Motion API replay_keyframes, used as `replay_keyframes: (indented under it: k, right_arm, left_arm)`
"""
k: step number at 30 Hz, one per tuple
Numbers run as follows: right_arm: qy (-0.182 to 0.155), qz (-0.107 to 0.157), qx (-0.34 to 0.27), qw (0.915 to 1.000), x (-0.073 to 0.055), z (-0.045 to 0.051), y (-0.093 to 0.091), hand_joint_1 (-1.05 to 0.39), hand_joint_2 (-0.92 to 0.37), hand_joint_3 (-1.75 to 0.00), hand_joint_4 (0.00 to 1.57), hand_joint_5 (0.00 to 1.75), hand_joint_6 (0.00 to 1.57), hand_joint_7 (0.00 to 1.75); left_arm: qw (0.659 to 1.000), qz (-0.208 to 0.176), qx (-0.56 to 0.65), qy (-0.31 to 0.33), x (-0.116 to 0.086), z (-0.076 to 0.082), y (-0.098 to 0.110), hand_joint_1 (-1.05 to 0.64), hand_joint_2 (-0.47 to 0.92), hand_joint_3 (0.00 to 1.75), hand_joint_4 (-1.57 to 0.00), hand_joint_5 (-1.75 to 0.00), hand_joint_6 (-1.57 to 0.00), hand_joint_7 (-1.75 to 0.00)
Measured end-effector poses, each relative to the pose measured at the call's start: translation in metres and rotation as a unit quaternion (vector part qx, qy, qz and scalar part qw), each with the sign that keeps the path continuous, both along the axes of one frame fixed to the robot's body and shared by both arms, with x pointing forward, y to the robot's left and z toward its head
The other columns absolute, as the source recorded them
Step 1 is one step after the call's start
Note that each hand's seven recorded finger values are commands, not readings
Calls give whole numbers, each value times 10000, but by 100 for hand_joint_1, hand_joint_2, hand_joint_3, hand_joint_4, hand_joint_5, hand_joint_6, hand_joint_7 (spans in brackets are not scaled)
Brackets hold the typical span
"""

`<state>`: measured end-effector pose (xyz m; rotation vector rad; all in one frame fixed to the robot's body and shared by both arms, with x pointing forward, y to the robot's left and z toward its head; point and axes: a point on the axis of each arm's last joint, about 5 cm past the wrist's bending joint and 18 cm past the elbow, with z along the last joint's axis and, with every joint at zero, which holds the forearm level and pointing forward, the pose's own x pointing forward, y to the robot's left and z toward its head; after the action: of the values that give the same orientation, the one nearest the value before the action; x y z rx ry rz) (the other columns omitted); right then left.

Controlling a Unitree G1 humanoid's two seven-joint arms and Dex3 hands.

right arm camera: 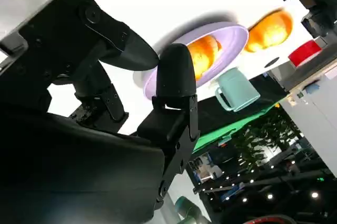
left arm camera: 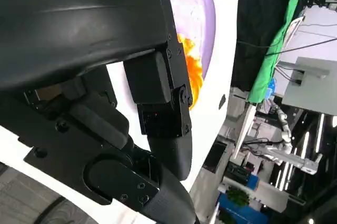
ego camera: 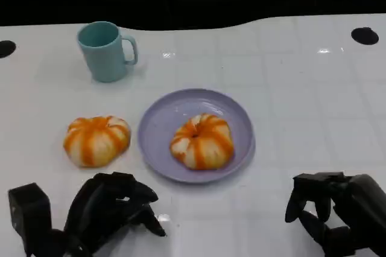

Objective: Grasp the bread from the table and place it into the plate.

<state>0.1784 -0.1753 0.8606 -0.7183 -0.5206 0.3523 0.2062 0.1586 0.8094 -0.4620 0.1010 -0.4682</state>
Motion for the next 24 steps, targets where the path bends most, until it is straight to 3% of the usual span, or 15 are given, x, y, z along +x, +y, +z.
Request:
replay_keyframes:
  k: [12,24]
  right_arm:
    - [-52,-175,73,9998,56,-71,46,-19,-36,-132,91,175,77,155]
    - [-30,-160,85,9998,66,-86,50,-18,-34,-134,90,175,80,146]
  left_arm:
    - [10000,-18,48,-29,0,4,50,-105,72,0,-157,-58,-157,-20]
    - [10000,-21,48,-38,24,7,44,-105,72,0,-157,-57,-157,-19]
